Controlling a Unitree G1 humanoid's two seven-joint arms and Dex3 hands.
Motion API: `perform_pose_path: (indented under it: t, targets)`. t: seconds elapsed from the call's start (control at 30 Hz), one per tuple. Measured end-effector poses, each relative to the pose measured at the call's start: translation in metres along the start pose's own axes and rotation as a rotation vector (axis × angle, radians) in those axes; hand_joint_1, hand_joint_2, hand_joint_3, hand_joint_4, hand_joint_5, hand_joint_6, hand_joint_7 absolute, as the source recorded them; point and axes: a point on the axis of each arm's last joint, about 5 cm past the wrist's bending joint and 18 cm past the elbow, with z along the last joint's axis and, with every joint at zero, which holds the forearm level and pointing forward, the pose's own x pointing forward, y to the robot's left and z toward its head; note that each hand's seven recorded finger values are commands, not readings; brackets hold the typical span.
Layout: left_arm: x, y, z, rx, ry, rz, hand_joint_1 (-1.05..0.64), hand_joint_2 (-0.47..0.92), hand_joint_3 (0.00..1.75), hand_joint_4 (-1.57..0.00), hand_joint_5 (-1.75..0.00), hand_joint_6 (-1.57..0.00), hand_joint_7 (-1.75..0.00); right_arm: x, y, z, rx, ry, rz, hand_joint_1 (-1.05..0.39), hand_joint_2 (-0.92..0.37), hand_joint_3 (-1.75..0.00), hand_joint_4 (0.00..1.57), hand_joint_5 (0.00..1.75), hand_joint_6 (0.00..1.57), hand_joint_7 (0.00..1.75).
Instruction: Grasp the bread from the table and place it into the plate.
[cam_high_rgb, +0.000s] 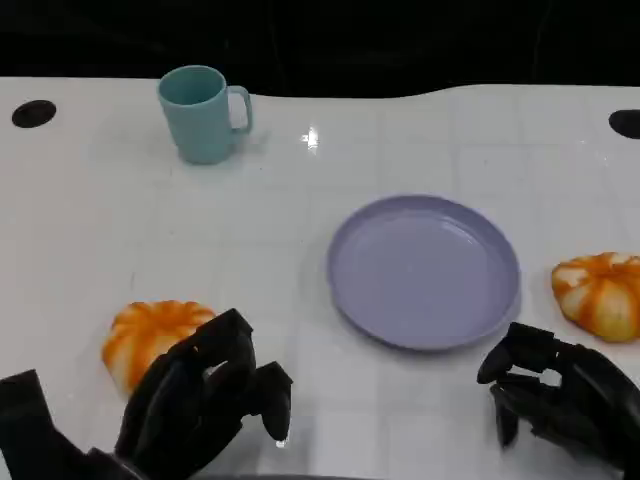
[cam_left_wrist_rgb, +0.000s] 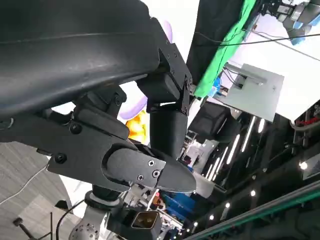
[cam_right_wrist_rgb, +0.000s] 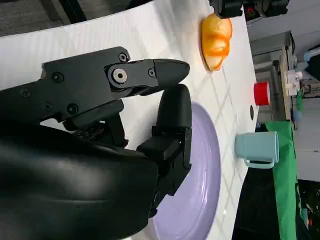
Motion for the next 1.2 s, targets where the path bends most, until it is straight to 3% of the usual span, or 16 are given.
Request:
perform_pose_path:
  t: [0.23,0.33,0.5,0.6,0.7,0.8,0.83,0.9,1.2]
  targets:
    - [-0.001,0.001,0.0,0.014,-0.014,-0.006,-0.74,0.92,0.14,-0.84,-1.75,-0.66,-1.57,0.0,-0.0002,0.0,0.006,-0.002,0.004,-0.54,-0.92,-0.26,0.67,1.75,0.67,1.39]
    - [-0.001,0.001,0.003,0.068,-0.042,-0.005,-0.73,0.92,0.18,-0.72,-1.75,-0.59,-1.49,0.0,-0.0001,0.0,0.004,-0.001,0.002,-0.55,-0.92,-0.26,0.67,1.75,0.67,1.39]
    - [-0.002,0.001,0.009,0.194,-0.071,0.017,-0.72,0.92,0.26,-0.59,-1.64,-0.55,-1.2,0.0,0.0002,0.0,-0.006,-0.001,0.0,-0.55,-0.92,-0.26,0.68,1.75,0.67,1.4]
    - [-0.003,0.003,0.015,0.286,-0.071,0.028,-0.76,0.92,0.24,-0.53,-1.43,-0.54,-0.89,0.0,0.0002,0.0,-0.005,-0.002,0.0,-0.54,-0.92,-0.26,0.68,1.75,0.66,1.4]
    - [0.0,0.006,0.026,0.383,-0.076,0.012,-0.79,0.92,0.28,-0.52,-1.27,-0.53,-0.7,0.0,0.0003,0.0,-0.006,-0.001,-0.001,-0.54,-0.92,-0.26,0.68,1.75,0.66,1.4]
    - [0.003,0.008,0.034,0.464,-0.09,-0.004,-0.81,0.92,0.3,-0.52,-1.22,-0.52,-0.63,0.001,0.0003,0.0,-0.008,-0.001,0.0,-0.54,-0.92,-0.27,0.68,1.75,0.67,1.41]
    - [0.003,0.008,0.035,0.48,-0.089,-0.005,-0.81,0.92,0.33,-0.45,-1.07,-0.47,-0.51,0.001,0.0003,0.0,-0.008,-0.001,0.0,-0.53,-0.92,-0.27,0.67,1.75,0.66,1.4]
    - [0.002,0.008,0.041,0.601,-0.034,0.008,-0.77,0.92,0.34,-0.39,-0.92,-0.45,-0.37,0.002,0.0005,0.001,-0.012,-0.001,0.004,-0.53,-0.92,-0.27,0.67,1.75,0.66,1.4]
    - [-0.001,-0.003,0.08,1.13,0.12,0.004,-0.7,0.92,0.26,-0.08,-0.76,-0.34,-0.18,0.002,0.0007,0.001,-0.015,0.001,0.001,-0.53,-0.92,-0.26,0.67,1.75,0.66,1.4]
